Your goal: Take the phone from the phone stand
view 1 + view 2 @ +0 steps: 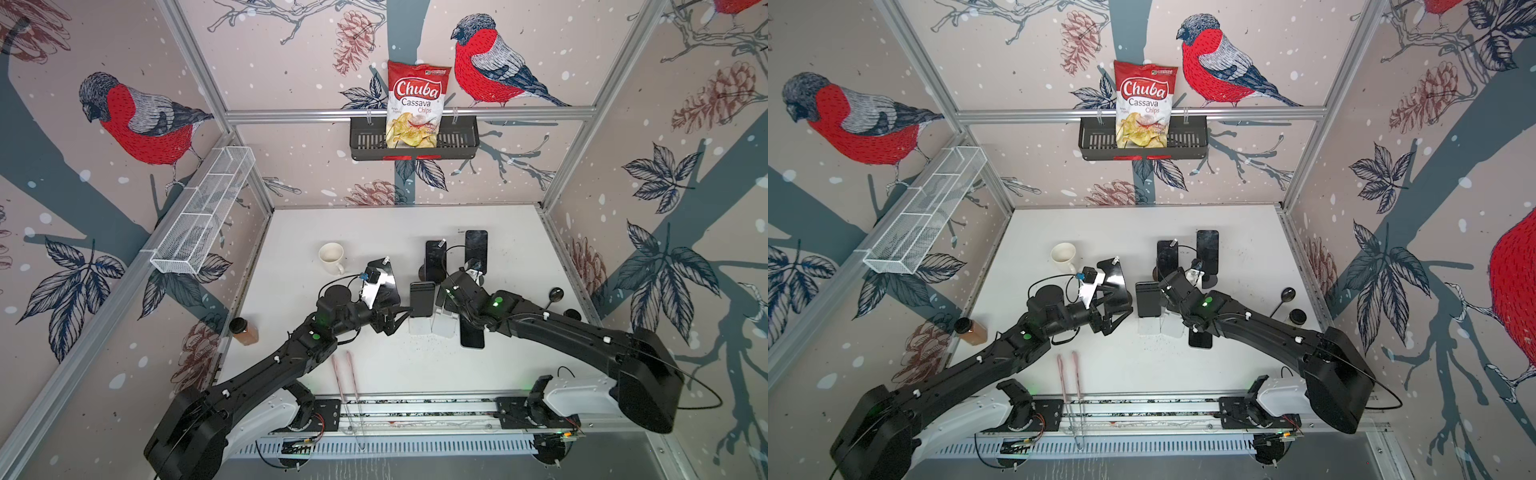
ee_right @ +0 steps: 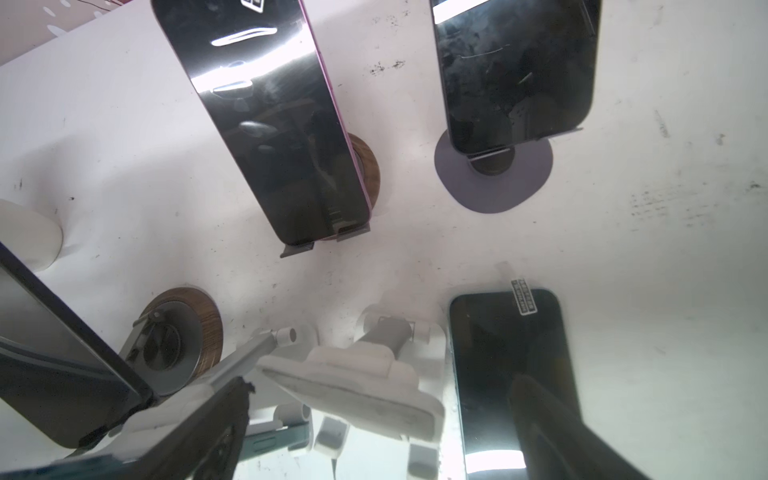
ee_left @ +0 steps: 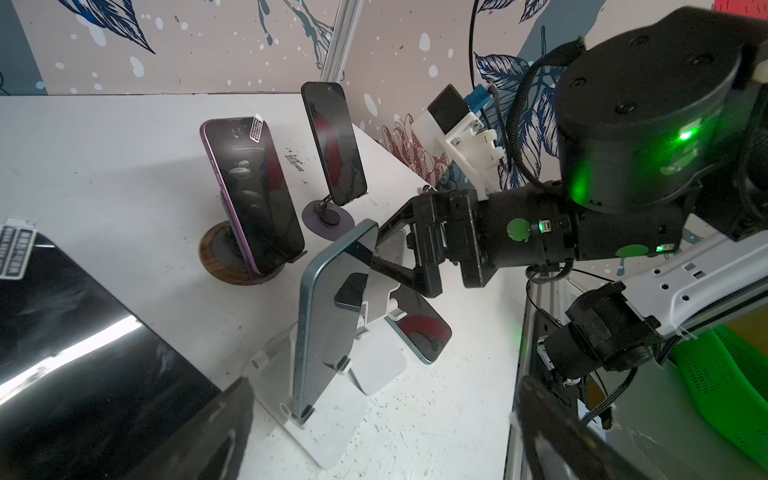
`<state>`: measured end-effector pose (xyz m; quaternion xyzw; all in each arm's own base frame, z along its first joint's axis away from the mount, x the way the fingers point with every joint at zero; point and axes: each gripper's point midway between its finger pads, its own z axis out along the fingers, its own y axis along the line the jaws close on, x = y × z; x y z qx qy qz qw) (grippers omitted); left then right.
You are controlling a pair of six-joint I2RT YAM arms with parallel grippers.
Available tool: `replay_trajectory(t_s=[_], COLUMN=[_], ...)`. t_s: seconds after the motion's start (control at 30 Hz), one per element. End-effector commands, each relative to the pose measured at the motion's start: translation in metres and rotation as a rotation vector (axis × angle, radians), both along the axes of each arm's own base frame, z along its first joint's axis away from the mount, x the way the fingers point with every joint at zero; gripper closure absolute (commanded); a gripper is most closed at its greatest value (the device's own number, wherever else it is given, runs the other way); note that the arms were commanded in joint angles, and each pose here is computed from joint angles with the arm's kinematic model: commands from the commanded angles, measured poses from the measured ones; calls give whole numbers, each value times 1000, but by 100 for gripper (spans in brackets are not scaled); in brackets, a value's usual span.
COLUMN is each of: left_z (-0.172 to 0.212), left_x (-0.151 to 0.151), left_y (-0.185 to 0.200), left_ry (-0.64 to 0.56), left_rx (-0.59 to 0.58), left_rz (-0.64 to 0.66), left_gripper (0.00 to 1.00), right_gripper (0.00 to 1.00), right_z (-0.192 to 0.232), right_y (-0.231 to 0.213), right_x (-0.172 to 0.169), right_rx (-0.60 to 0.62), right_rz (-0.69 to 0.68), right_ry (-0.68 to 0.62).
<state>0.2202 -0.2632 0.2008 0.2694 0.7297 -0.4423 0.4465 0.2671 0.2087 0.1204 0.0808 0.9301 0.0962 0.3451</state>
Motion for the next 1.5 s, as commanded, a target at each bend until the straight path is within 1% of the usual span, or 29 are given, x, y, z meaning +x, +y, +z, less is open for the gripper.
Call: replay_trajectory(t_s=[0.0, 0.17, 0.37, 0.53, 0.63, 0.93, 1.07, 1.13, 1.23, 1.47], left_z=[10, 11, 13, 12, 11, 10, 10, 10, 10, 11], left_x=[-2, -2, -1, -2, -2, -2, -3, -4, -4, -4], left_y=[-2, -2, -2, -2, -2, -2, -2, -2, -1, 0], left_ry=[-44, -45, -48, -47, -47, -48, -47, -47, -50, -53], left_rx=[-26, -30, -40, -38, -39, -42, -43, -44, -45, -47], left_rz=[-22, -19, -16, -18, -17, -18, -20, -22, -19, -15], left_gripper=[3, 3, 3, 3, 3, 3, 3, 3, 3, 3], right_gripper=[1, 1, 0, 5, 9, 13, 19, 25, 27, 37], right_z=[3, -2, -14, -17, -17, -18, -20, -22, -22, -18], right_y=[4, 4, -1, -6, -10, -7, -2, -2, -1, -1], right_x=[6, 10, 10, 6, 4, 1, 1, 0, 0, 2], right_rx=[20, -2, -47, -64, -82, -122, -130, -132, -128, -123], right_rz=[-12, -21, -28, -39, -53, -59, -56, -58, -55, -43], right_ry=[-29, -35, -8, 4, 12, 34, 37, 39, 37, 18])
